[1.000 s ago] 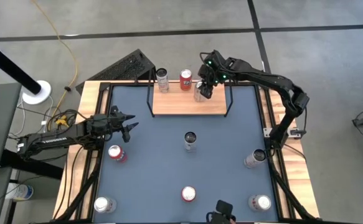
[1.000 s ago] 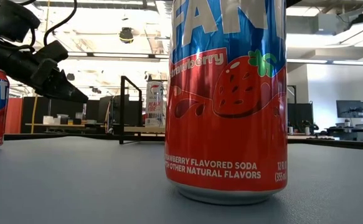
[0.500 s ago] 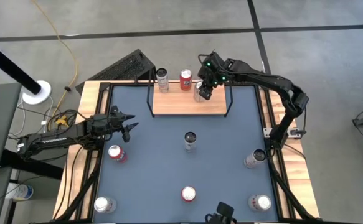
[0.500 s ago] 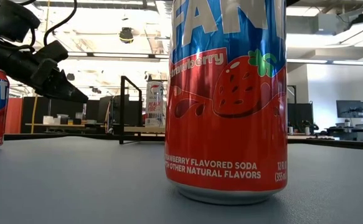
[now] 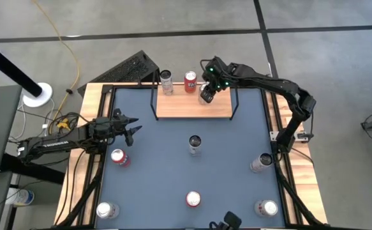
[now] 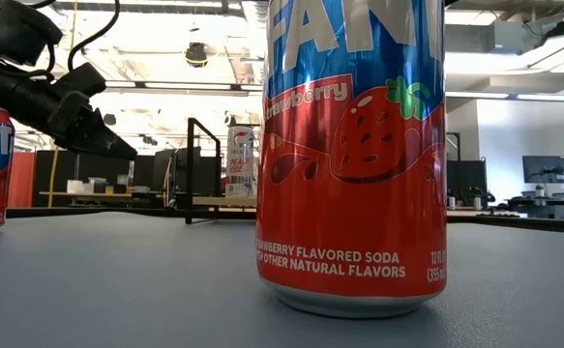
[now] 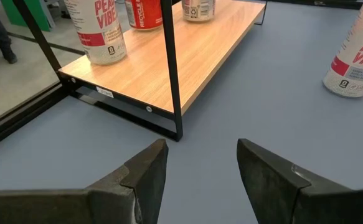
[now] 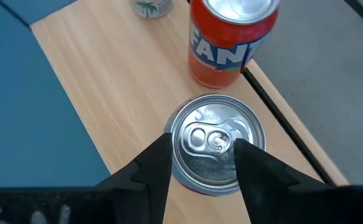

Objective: Place canned beverage on shelf
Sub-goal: Put the top red-silver soda can on the shelf

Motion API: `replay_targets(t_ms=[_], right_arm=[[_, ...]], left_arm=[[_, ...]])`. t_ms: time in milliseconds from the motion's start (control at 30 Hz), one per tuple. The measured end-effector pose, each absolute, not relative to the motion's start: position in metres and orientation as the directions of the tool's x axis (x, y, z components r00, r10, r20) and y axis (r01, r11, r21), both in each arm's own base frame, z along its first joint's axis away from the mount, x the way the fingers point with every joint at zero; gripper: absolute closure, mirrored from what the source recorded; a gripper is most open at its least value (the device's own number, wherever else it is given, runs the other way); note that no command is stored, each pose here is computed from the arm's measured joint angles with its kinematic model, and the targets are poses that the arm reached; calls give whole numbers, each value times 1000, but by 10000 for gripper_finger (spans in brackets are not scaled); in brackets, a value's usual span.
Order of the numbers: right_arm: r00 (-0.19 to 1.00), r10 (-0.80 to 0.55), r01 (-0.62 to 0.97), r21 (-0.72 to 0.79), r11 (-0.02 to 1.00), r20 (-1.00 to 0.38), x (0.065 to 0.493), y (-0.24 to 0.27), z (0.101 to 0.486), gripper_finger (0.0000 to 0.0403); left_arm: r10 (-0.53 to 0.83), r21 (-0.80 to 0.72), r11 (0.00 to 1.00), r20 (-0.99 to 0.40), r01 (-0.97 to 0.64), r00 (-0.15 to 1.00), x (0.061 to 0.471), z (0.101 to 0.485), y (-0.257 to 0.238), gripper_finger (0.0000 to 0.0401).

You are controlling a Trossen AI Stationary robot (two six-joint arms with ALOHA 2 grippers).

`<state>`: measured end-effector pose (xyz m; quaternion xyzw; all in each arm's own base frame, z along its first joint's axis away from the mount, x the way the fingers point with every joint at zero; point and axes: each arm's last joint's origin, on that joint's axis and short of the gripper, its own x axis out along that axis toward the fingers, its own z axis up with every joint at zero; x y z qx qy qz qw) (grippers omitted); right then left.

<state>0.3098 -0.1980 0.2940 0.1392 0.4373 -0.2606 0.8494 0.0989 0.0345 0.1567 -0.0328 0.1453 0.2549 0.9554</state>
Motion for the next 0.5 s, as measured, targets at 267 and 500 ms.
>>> replay_targets(t_ms=[267,500], right_arm=[[466,-358,725,117,679,-809,310,-200,294,223],[467,-369,765,158,624,-803,310,-201,294,223]], left_arm=[[478,11,868,-294,-497,828,99,157,34,217],[478,12,868,-294,-497,828,99,157,35,217]])
